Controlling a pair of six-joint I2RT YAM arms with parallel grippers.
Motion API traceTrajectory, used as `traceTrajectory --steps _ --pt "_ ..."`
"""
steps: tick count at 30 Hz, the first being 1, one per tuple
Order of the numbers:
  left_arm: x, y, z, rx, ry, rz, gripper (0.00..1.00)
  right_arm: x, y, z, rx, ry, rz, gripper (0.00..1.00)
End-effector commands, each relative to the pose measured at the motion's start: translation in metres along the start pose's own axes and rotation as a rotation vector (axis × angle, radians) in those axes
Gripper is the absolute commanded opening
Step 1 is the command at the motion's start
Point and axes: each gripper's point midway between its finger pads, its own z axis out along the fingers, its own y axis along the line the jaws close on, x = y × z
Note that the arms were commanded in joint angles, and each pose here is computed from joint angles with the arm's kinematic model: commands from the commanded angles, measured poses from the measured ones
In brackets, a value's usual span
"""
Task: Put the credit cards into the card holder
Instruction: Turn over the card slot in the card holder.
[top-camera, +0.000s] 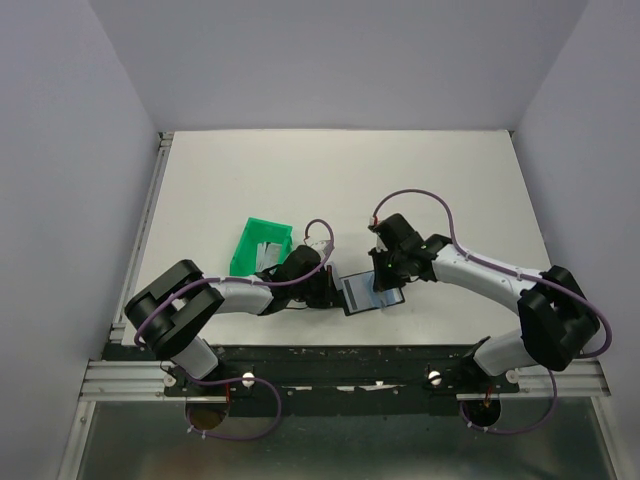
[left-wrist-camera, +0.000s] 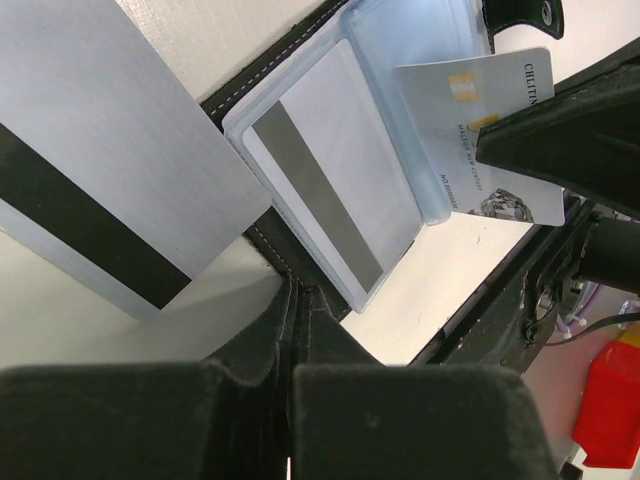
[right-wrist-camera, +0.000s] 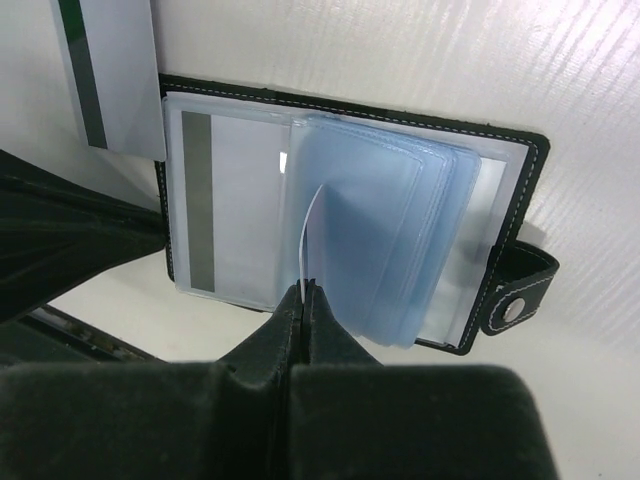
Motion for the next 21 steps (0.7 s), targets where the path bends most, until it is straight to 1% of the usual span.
traceTrajectory --steps 1,6,16,18,21 --pt "0.000 -0.005 0.003 0.015 0.011 0.016 0.00 -0.001 0.027 -0.001 -0.121 -0.003 -0.003 0.01" --pt "-0.003 -0.007 0.000 0.011 0.007 0.027 0.00 -0.002 0.029 -0.005 -0.132 -0.017 -0.002 0.01" --pt "-0.020 -0.018 -0.015 -0.008 -0.038 0.076 0.00 0.004 0.024 0.001 -0.113 -0.004 0.010 0.01" --pt "-0.024 -0.022 -0.018 -0.003 -0.052 0.085 0.00 0.002 0.022 -0.002 -0.102 -0.018 0.017 0.01" --pt "-0.029 -0.028 -0.021 0.003 -0.067 0.095 0.00 -0.004 0.015 -0.012 -0.064 -0.078 0.039 0.01"
